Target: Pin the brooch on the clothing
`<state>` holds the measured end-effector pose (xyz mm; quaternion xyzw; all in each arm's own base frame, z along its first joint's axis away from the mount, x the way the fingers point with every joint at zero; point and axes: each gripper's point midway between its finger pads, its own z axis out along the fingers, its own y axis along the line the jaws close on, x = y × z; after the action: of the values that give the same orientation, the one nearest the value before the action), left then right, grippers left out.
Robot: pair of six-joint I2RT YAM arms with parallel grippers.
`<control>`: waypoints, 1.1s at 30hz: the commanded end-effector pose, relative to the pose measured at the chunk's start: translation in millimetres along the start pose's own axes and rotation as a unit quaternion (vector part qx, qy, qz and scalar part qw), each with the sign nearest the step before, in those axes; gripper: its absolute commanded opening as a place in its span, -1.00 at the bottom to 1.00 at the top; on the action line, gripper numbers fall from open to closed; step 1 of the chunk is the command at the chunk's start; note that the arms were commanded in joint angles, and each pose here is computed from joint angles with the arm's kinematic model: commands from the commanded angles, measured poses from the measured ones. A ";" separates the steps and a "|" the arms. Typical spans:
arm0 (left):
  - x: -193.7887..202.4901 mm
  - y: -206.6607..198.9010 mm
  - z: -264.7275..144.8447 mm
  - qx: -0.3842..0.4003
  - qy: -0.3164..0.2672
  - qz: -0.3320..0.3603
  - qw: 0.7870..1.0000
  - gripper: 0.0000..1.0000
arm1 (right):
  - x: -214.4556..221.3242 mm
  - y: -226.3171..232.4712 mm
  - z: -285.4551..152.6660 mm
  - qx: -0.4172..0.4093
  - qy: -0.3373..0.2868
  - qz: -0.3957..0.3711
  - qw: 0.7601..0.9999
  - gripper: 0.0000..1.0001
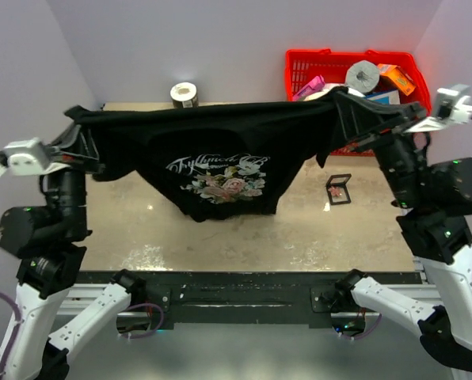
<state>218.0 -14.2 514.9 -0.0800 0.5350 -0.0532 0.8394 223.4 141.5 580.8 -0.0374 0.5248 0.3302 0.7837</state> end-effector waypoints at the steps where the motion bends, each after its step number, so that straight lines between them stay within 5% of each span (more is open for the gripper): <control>1: -102.2 -3.2 -2.3 0.024 -0.135 -0.006 0.991 -1.00 | -81.6 43.7 -17.3 -0.095 -0.096 -0.013 0.991 -1.00; 10: -189.3 -21.8 -26.3 0.105 -0.216 -0.063 0.969 -1.00 | -134.5 81.1 -39.3 -0.181 -0.166 0.007 0.969 -1.00; 16: -158.7 -31.3 11.7 0.078 -0.170 -0.045 0.981 -1.00 | -92.2 56.5 17.1 -0.116 -0.125 0.009 0.985 -1.00; 22: -43.1 -28.4 88.0 -0.024 -0.035 0.090 0.995 -1.00 | 42.7 -3.9 132.1 0.010 0.007 -0.021 1.000 -1.00; 23: -0.5 -28.1 111.0 -0.034 0.011 0.125 0.991 -1.00 | 61.7 -12.2 145.7 0.019 0.022 -0.020 0.999 -1.00; 28: 159.0 87.0 181.8 -0.021 0.202 0.041 0.978 -1.00 | 195.6 -73.2 214.1 0.055 0.131 0.003 0.990 -1.00; 29: 224.4 108.2 182.4 -0.038 0.283 0.028 0.958 -0.91 | 257.4 -92.4 223.7 0.063 0.182 0.000 0.981 -1.00; 30: 243.3 113.5 184.5 -0.030 0.312 0.014 0.949 -0.06 | 285.0 -100.2 221.7 0.070 0.219 -0.003 0.973 -0.69; 33: 318.1 113.5 163.0 -0.007 0.425 -0.029 0.905 0.98 | 349.3 -115.9 221.5 0.074 0.284 -0.004 0.956 0.25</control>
<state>504.1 94.5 344.6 -0.0824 0.7637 0.0295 0.6396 539.5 296.7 380.6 -0.0540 0.7131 0.2632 0.6476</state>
